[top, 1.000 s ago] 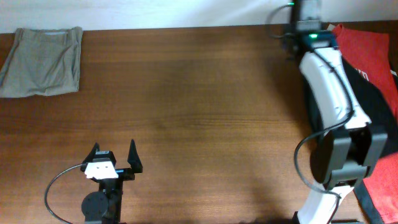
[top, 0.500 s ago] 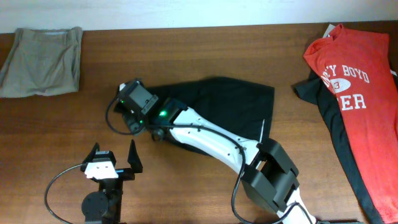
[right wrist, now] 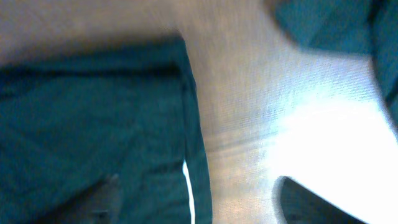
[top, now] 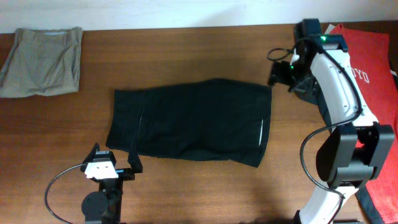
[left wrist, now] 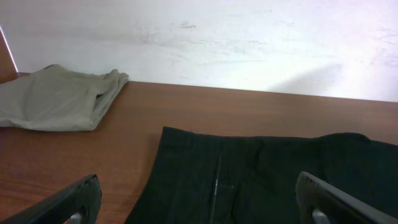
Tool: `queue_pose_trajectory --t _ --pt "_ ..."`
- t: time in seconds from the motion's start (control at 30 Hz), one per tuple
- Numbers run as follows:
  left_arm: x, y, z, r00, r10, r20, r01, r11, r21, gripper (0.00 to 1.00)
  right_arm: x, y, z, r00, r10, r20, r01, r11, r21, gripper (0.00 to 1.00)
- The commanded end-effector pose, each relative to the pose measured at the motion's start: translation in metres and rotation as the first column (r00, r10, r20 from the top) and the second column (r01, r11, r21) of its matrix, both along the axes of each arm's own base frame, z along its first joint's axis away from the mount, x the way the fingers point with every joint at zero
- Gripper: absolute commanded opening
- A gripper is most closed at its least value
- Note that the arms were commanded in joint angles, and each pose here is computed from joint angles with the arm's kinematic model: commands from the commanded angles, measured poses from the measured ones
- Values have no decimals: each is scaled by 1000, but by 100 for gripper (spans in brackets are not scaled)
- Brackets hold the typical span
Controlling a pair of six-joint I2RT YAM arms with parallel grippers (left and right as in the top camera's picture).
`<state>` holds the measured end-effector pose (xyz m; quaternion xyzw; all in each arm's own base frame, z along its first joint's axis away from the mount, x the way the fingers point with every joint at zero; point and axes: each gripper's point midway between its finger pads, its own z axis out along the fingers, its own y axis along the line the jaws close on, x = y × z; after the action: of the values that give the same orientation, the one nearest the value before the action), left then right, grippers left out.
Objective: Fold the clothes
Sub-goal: 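Grasp the black shorts with the right gripper and drag them to table center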
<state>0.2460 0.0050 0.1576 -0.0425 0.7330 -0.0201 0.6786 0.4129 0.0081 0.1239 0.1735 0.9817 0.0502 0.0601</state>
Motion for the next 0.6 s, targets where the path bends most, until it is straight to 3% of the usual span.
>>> queue_pose_trajectory --t 0.0,0.13,0.3,0.57 --pt "0 -1 -2 1000 -7 -3 7 1000 15 99 -23 29 -36 995 44 -85 -36 995 88 61" --pt "0 4 -1 1000 17 -1 -17 1000 17 99 -47 66 -94 989 79 -121 -69 994 90 60" --pt "0 2 -2 1000 8 -3 -7 1000 16 99 -54 79 -122 989 90 -117 -79 992 94 7" --pt "0 2 -1 1000 8 -2 -7 1000 16 99 -18 61 -125 998 53 21 -53 998 -22 4"
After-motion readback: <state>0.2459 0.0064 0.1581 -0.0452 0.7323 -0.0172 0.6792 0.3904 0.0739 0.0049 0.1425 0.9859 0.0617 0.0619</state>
